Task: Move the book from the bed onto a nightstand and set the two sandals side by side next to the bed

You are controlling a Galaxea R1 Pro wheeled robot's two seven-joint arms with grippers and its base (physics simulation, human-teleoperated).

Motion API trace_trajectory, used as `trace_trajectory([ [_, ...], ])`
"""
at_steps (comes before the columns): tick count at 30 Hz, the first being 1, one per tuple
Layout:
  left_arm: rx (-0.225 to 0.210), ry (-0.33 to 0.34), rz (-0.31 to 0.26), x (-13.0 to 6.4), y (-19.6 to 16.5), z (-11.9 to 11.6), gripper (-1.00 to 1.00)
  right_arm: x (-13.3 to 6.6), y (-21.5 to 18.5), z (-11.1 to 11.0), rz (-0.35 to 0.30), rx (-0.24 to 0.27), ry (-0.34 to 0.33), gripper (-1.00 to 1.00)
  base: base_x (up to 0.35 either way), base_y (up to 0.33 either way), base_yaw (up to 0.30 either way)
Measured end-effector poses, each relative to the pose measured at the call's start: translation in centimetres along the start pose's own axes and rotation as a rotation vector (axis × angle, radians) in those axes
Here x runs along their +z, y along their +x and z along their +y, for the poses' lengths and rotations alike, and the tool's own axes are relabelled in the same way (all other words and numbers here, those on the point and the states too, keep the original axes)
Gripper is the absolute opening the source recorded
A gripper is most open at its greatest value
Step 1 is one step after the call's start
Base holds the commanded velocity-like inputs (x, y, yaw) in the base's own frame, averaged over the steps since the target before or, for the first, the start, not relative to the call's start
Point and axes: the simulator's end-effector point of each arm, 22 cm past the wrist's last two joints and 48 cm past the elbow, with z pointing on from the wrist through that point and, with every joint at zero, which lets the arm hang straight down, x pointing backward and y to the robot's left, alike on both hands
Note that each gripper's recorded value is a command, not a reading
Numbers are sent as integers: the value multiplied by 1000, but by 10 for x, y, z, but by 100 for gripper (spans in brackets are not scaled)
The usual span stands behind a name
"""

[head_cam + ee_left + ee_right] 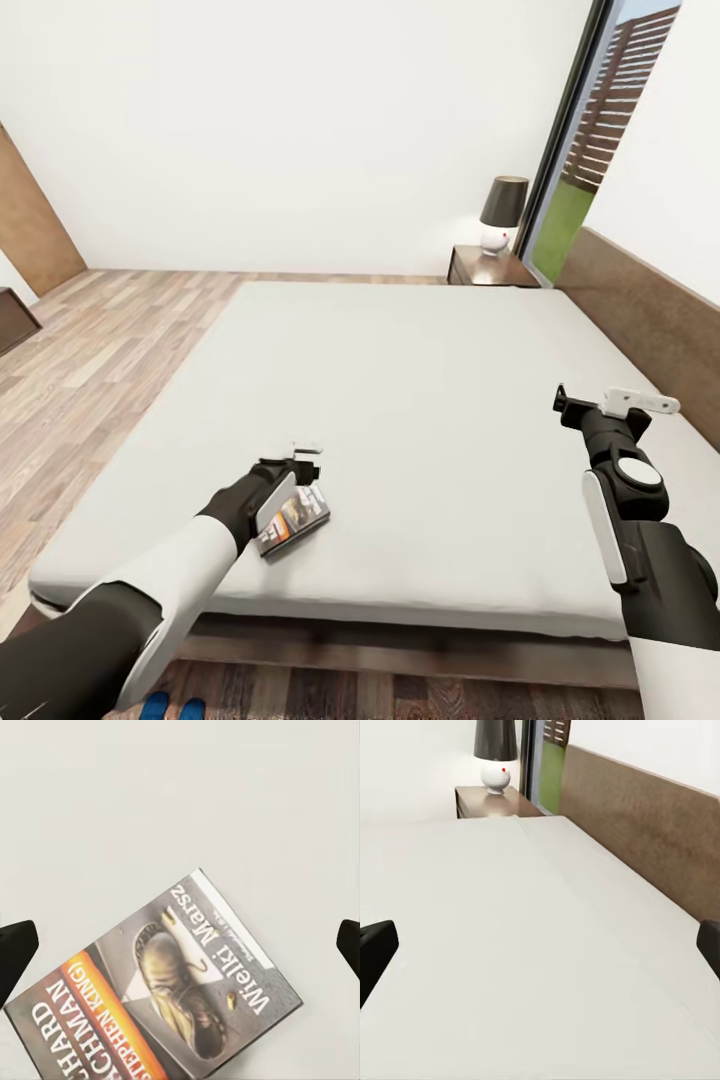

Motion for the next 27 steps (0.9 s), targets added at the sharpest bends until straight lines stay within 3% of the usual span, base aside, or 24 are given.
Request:
trace_trajectory([
  [15,1,-15,12,30,23,9,100,5,52,4,55,-20,-2,100,0,0,0],
  [21,0,-13,-37,24,-4,16,100,6,56,4,61,-23,-1,100,0,0,0],
  [27,30,-10,-16,6,-25,21,100,6,56,4,61,-24,-1,100,0,0,0],
])
